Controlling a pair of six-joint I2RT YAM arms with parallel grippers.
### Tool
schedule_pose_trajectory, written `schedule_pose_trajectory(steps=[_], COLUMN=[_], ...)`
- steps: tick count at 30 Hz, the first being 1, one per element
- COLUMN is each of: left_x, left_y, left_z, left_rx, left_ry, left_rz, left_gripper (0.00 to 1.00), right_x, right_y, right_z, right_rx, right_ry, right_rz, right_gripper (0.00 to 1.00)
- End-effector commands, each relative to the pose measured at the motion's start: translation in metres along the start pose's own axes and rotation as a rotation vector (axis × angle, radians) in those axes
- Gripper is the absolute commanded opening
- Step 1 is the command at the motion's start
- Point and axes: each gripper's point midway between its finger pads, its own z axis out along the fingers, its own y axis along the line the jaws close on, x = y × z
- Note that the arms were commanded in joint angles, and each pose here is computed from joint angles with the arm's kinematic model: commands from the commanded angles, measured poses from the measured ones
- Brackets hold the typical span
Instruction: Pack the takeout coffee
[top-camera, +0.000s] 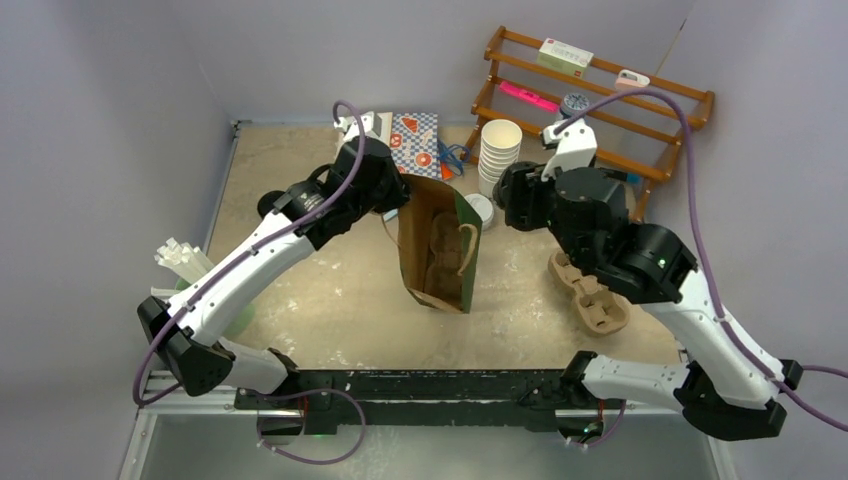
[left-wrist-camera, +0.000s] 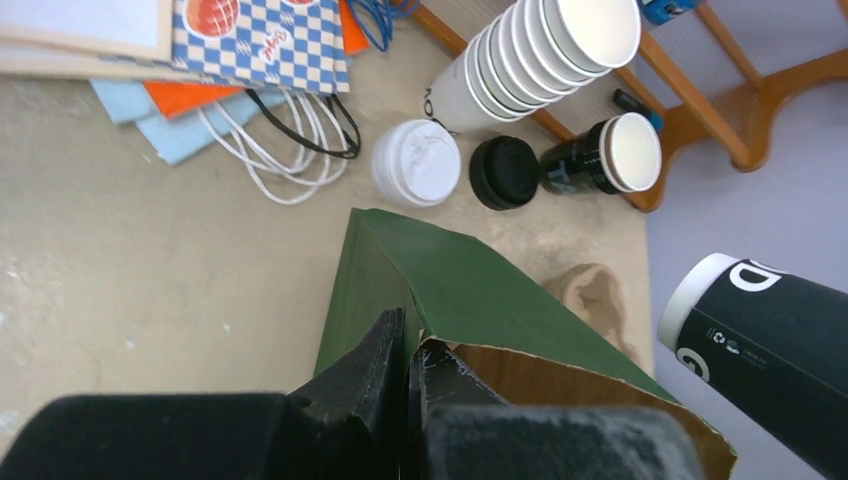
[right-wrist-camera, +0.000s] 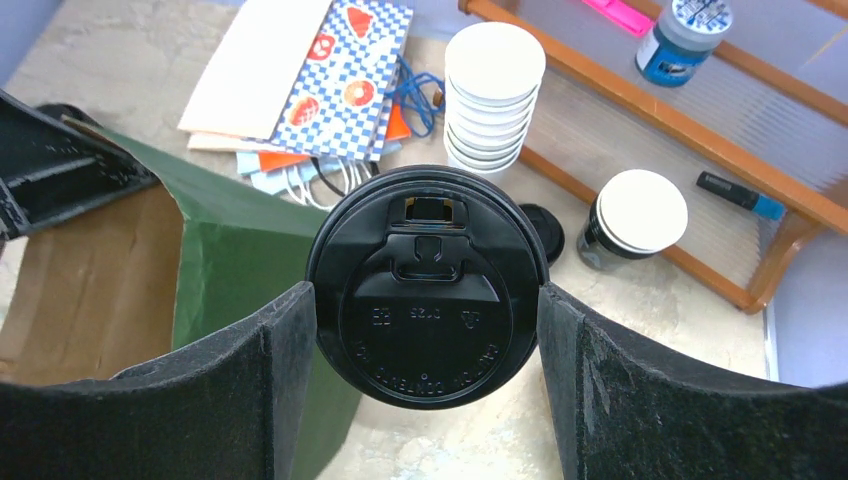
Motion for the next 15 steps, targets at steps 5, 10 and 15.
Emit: schedule_pose_trajectory(steps=[5,10,15], left_x=[0.031,0.043,0.052], left_y=[0.007,0.008,0.016], left_z=[-0.021,-0.007,0.001], left_rx=[-0.137,-0.184,-0.265], left_ry=[0.153,0.182,0.185], left_rz=[-0.351,-0.38,-0.407], left_gripper=[0.0,0.0,0.0], right_x=[-0.055,-0.104,-0.116], right_y=[-0.01,0.016,0.043], right_z=[-0.045,-0.065,-0.069], right_rx=[-0.092,-0.26,-0.386], right_ry=[-0.11,-0.179,-0.158], right_rz=[0.096,0.136,0.107], right_gripper=[0.59,0.59,0.58])
